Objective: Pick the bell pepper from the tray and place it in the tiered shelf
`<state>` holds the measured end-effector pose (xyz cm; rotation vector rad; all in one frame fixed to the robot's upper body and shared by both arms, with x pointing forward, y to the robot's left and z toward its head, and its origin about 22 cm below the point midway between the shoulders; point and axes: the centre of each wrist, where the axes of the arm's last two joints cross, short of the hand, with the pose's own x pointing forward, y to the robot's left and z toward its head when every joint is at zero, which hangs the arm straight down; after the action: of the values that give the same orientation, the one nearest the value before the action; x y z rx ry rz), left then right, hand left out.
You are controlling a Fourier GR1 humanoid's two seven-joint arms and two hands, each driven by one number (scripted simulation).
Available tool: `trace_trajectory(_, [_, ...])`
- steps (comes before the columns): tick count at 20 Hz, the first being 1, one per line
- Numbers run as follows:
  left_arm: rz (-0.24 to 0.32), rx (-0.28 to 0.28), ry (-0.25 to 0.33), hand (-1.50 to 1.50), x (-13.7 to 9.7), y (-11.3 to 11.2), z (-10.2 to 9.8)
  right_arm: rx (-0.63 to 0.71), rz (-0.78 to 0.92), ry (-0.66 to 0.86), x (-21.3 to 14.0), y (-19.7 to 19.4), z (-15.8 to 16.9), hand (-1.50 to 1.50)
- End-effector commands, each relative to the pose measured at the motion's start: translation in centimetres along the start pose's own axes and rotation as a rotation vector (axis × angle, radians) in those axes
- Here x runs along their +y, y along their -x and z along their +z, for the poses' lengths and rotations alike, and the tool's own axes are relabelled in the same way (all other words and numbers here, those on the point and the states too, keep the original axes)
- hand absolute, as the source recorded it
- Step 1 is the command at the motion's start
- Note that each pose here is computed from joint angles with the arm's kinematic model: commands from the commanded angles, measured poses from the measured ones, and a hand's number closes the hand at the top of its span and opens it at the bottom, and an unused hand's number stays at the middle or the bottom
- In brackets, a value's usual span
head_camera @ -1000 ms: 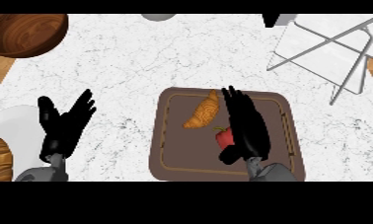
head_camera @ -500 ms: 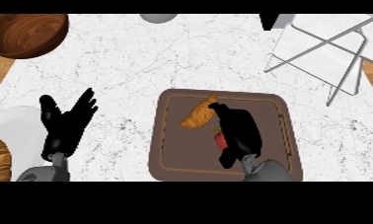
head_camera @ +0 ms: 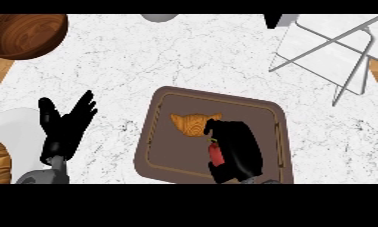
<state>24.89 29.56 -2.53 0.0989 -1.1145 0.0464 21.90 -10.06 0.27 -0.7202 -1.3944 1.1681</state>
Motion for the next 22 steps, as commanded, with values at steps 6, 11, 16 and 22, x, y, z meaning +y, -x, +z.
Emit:
trace_trajectory(6, [0.006,0.009,0.018,0.0,-0.2,0.0,0.1,0.513,-0.342,0.24,-8.8,1.7,-5.5,1.5])
trace_trajectory(11, [-0.015,0.023,0.031,0.0,0.9,1.0,1.2,0.529,-0.264,0.461,-14.6,-3.3,-5.3,1.5])
trace_trajectory(16, [0.011,0.016,0.027,0.0,1.0,0.0,0.4,0.566,-0.261,0.627,-22.1,-3.8,-4.1,1.5])
trace_trajectory(22, [0.013,0.006,0.01,0.0,0.3,-1.3,-0.1,0.617,-0.225,0.699,-29.3,-4.5,-2.3,1.5])
